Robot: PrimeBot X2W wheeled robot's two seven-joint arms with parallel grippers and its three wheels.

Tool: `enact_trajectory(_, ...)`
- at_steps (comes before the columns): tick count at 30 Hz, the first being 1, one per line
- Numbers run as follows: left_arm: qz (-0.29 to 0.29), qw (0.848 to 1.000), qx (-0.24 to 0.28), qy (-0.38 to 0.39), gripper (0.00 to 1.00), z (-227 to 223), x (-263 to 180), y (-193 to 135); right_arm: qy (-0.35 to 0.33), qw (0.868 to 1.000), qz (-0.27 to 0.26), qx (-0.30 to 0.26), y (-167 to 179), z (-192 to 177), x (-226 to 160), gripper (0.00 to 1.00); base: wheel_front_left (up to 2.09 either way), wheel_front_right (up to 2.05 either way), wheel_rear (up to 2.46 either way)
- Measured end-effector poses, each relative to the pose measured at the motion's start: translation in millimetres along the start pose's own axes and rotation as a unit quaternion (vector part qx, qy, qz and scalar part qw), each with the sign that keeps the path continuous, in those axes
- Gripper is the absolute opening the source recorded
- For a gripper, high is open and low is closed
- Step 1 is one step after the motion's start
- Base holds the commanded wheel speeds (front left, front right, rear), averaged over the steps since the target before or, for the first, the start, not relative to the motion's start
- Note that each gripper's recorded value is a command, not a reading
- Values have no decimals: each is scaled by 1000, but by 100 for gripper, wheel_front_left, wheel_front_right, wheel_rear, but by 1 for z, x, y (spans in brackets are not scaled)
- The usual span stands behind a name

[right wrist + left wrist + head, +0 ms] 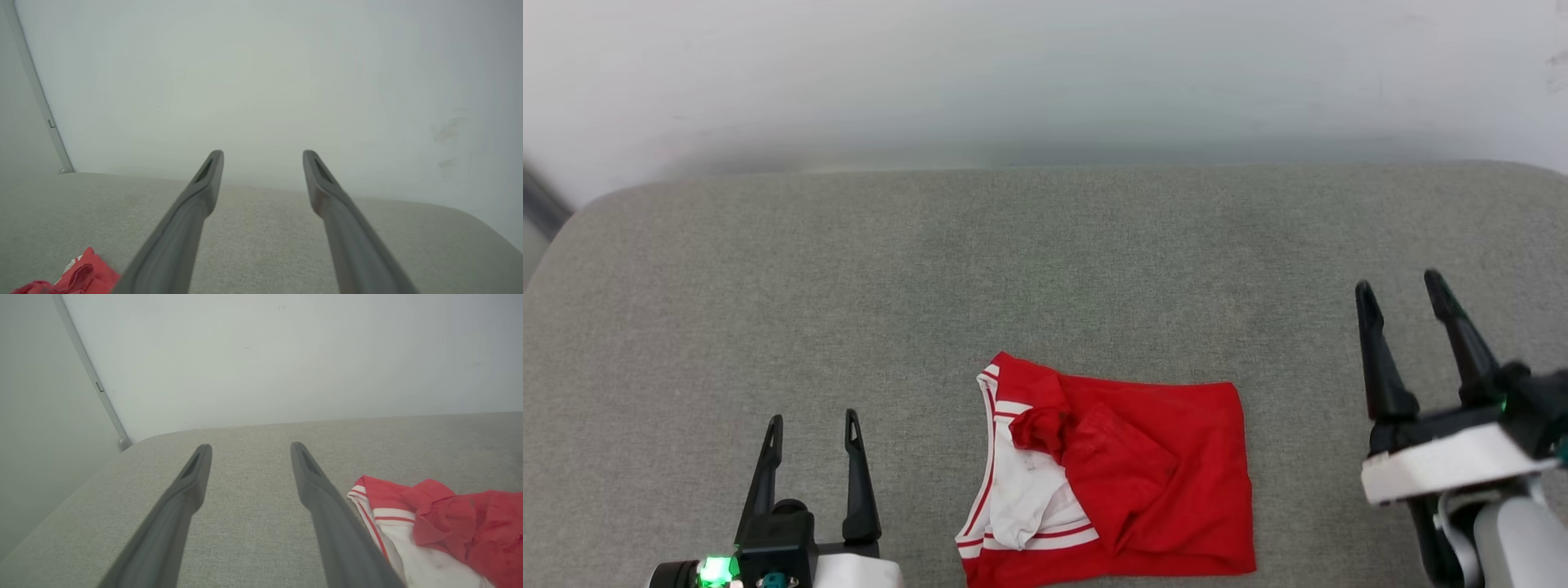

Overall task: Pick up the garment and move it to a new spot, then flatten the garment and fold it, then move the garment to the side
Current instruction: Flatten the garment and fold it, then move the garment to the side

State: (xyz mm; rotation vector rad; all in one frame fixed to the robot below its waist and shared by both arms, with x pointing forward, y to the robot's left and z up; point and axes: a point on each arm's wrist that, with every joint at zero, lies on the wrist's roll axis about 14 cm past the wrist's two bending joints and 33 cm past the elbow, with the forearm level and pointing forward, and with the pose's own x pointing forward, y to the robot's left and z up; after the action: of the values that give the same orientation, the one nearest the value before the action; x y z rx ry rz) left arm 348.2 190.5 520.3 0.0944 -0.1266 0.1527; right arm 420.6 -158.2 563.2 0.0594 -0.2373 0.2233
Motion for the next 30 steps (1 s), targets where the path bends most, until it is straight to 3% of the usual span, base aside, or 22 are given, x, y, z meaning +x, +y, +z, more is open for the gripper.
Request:
enact_trajectory(18,-11,1000,-7,7,100,-2,-25,2,60,996,-54,36,13,-31,-81,100,0,0,0)
enact_trajectory(30,-5,1000,-7,15,100,-6,-28,8,47,997,-54,41,14,-25,-77,100,0,0,0)
